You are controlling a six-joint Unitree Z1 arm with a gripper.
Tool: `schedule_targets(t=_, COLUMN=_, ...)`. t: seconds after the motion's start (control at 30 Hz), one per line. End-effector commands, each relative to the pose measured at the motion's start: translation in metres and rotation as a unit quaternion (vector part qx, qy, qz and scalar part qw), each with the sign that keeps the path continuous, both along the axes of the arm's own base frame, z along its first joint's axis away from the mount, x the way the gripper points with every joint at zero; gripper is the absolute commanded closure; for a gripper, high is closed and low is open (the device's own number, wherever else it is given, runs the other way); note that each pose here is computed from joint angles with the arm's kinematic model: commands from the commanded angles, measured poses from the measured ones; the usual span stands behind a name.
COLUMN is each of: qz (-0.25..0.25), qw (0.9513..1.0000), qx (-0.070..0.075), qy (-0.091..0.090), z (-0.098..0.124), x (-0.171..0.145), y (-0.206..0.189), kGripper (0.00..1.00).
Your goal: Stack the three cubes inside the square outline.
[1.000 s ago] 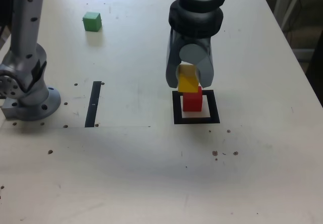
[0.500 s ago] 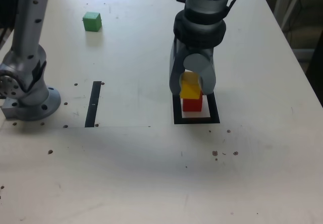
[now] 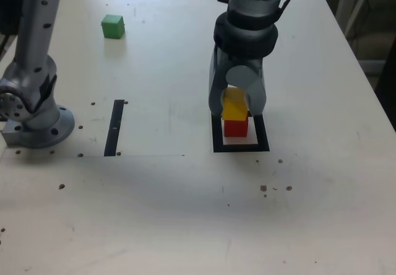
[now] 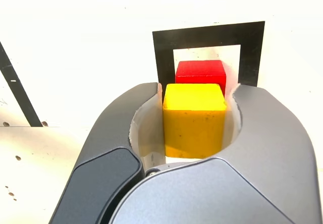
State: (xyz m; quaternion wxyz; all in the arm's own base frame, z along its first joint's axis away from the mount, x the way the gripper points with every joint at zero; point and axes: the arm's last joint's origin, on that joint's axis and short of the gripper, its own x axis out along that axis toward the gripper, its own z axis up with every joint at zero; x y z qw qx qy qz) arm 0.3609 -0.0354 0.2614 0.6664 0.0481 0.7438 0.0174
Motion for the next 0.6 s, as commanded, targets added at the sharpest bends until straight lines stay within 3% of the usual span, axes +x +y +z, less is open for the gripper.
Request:
schedule_targets(t=0.0, qz=-0.001, qw=1.0000, qx=0.001, qy=0.000, z=-0.001, x=0.001, y=0.001, kGripper=0.27)
schedule_targets(t=0.1, qz=-0.001, qw=1.0000, qx=0.003, qy=-0.002, z=-0.001, x=0.000, y=0.001, kGripper=0.10)
schedule_targets(t=0.2, qz=-0.001, qw=1.0000, qx=0.005, qy=-0.004, z=0.000, x=-0.001, y=0.001, kGripper=0.02)
schedule_targets(t=0.4, qz=0.000, qw=0.9999, qx=0.012, qy=-0.012, z=0.006, x=-0.003, y=0.002, kGripper=0.01)
schedule_targets(t=0.57, qz=-0.001, qw=0.9993, qx=0.033, qy=-0.017, z=0.025, x=-0.018, y=0.007, kGripper=0.01)
